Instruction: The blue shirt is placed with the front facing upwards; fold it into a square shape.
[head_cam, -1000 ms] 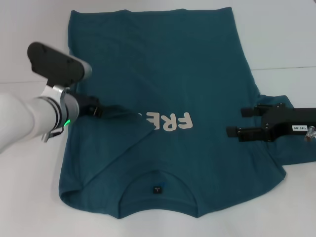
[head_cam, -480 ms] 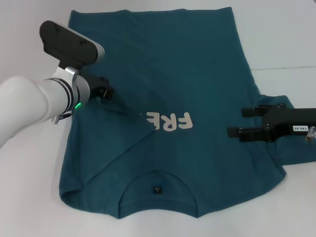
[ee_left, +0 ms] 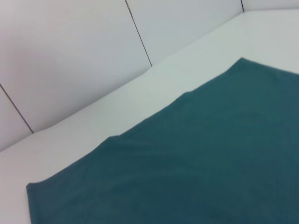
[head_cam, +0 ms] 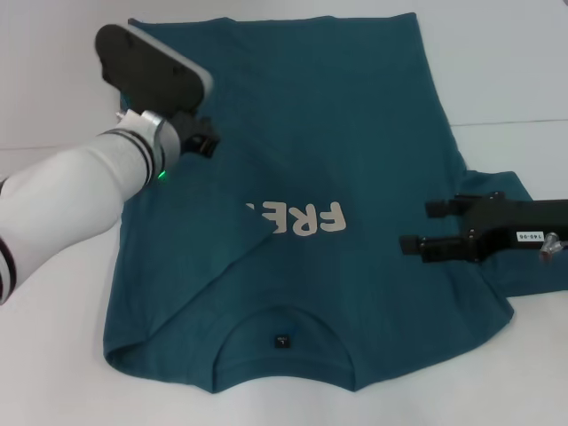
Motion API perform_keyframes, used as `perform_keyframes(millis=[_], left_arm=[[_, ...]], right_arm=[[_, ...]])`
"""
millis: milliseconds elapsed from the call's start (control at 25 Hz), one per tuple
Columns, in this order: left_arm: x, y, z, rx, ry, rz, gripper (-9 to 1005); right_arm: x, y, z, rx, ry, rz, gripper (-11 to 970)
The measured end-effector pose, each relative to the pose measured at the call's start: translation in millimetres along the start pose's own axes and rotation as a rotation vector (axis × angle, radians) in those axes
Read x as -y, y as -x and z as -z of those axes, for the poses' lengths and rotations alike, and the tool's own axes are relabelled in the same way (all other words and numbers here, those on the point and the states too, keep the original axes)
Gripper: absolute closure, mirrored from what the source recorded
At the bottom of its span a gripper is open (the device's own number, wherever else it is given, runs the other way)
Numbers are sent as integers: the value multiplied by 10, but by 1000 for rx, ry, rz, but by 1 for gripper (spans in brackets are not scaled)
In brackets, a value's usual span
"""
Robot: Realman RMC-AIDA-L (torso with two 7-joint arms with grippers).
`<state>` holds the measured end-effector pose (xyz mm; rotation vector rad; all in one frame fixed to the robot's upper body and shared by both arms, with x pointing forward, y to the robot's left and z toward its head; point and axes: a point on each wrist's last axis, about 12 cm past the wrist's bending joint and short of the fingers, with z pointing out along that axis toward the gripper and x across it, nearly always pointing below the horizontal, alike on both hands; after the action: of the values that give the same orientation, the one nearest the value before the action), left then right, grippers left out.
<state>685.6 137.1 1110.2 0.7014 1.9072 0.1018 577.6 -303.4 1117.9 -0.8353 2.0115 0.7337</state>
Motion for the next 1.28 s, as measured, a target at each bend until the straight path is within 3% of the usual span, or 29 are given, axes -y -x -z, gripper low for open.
perform_keyframes(millis=[200, 320, 440, 680, 960, 1280], left_arm=[[10, 30, 25, 26, -1, 16, 869], [-38, -18, 76, 34, -1, 102, 640], [-102, -55, 187, 33, -43, 221, 510], [-186, -104, 487, -24, -268, 414, 339], [-356, -469, 821, 20, -555, 565, 189], [-336, -894, 1145, 149, -667, 487, 116]], right_arm=[[-4, -37, 7, 6, -6, -7, 42], [17, -62, 44, 21, -24, -20, 42], [47, -76, 102, 41, -47, -39, 42], [125, -50, 289, 71, -90, -103, 42], [200, 87, 704, 148, -124, -253, 36], [342, 205, 1298, 112, -211, -562, 31]])
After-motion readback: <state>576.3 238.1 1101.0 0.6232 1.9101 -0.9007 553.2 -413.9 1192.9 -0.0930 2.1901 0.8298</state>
